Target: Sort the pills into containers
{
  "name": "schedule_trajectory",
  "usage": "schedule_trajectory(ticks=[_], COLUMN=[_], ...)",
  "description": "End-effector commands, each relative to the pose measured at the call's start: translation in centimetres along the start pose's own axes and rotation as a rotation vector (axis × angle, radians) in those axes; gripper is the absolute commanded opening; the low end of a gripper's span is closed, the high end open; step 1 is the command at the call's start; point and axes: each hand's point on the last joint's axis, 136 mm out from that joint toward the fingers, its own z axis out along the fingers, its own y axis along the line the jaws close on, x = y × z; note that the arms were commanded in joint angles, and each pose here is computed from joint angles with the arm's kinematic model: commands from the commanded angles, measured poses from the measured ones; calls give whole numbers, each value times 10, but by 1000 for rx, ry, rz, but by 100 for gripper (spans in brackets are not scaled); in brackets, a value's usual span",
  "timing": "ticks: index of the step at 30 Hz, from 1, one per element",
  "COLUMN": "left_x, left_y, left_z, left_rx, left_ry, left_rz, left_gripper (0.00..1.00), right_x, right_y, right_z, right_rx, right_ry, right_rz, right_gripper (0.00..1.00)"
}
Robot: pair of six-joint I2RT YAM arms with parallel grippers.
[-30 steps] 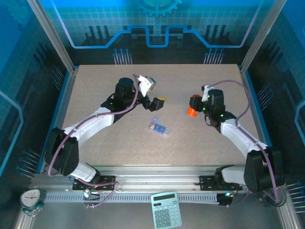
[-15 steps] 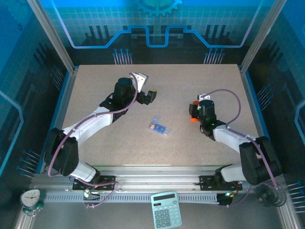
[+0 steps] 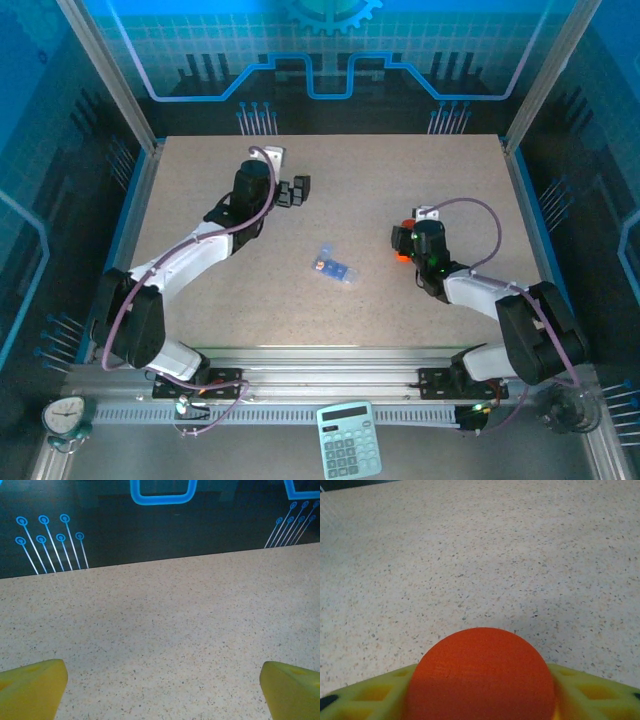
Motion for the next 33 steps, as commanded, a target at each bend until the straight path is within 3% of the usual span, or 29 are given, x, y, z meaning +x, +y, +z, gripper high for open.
schedule_trajectory(ticks=[1,7,12,19,24,33], left_x=[-4,-5,-11,-6,-2,26], left_y=[-7,-10,-6,-12,-5,1], left_z=[-10,-10,-10,-5,4,27], left_rx=[67,86,57,85,43,-15], left_ry=[-15,-11,-12,8,15,141], left_rz=[-46,-73,-84,-54,-49,-41], left_gripper=[99,99,99,99,99,99], right_x=[-2,-10,-47,-94,-84,-6], right_y=[2,8,13,55,100,158], right_z=[-5,-12,-38,-72,-77,-66], right_rx=[1,-31,-81,-314,-477,-577], right_ry=[-23,-16,-32,26,215,526], right_rz=[9,12,78,104,31,-145], right_gripper=[69,79,83,84,83,81])
